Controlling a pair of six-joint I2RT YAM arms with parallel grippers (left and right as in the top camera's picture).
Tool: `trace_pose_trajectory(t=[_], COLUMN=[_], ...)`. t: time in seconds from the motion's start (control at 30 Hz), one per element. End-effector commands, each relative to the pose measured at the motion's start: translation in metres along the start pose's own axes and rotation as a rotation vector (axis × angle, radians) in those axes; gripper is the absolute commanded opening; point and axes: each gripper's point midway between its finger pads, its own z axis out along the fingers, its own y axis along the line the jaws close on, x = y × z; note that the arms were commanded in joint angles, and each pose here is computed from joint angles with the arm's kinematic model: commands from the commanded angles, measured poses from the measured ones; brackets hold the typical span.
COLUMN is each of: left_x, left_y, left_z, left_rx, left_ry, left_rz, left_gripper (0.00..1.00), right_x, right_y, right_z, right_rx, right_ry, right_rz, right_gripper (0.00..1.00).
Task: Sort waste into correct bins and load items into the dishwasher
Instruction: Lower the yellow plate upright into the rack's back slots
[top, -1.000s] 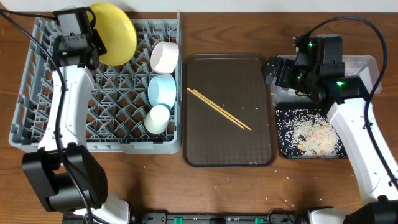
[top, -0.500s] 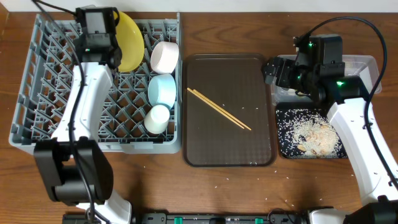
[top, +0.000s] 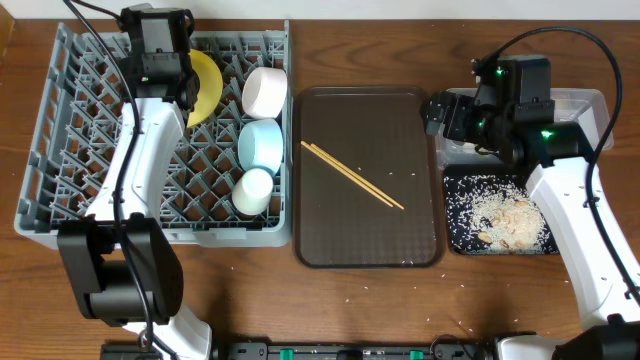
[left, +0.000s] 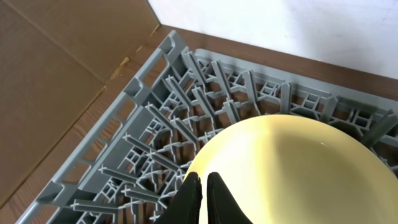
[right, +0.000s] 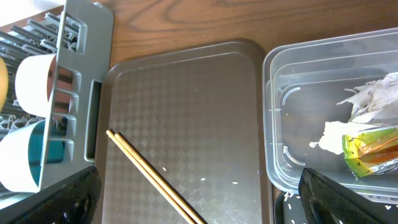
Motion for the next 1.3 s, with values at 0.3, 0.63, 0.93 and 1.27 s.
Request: trace_pose_trajectory(t=[0.3,0.63,0.93,1.27], left_x=[0.025,0.063,0.087,0.122], left_y=[-0.063,-0.119,-0.143,-0.155], left_z=[-0.01,-0.011,-0.008,0.014], left_rx=[0.297,0.565,0.624,0.6], left_ry=[0.091,0.232,0.294,0.37], left_rz=[0.028,0.004,0.033,0.064], left_gripper=[0.07,0.08,0.07,0.08], right_x=[-0.005,-0.005,-0.005,-0.005], right_y=[0.002,0.002,0.002,0.002], right_z=[-0.003,-0.003,-0.003,-0.003], right_rx=[0.003,0.003,0.003,0.003], right_ry=[-0.014,-0.014,-0.014,-0.014], right_rz=[-0.005,-0.005,-0.005,-0.005], right_gripper=[0.99,0.99,0.99,0.99])
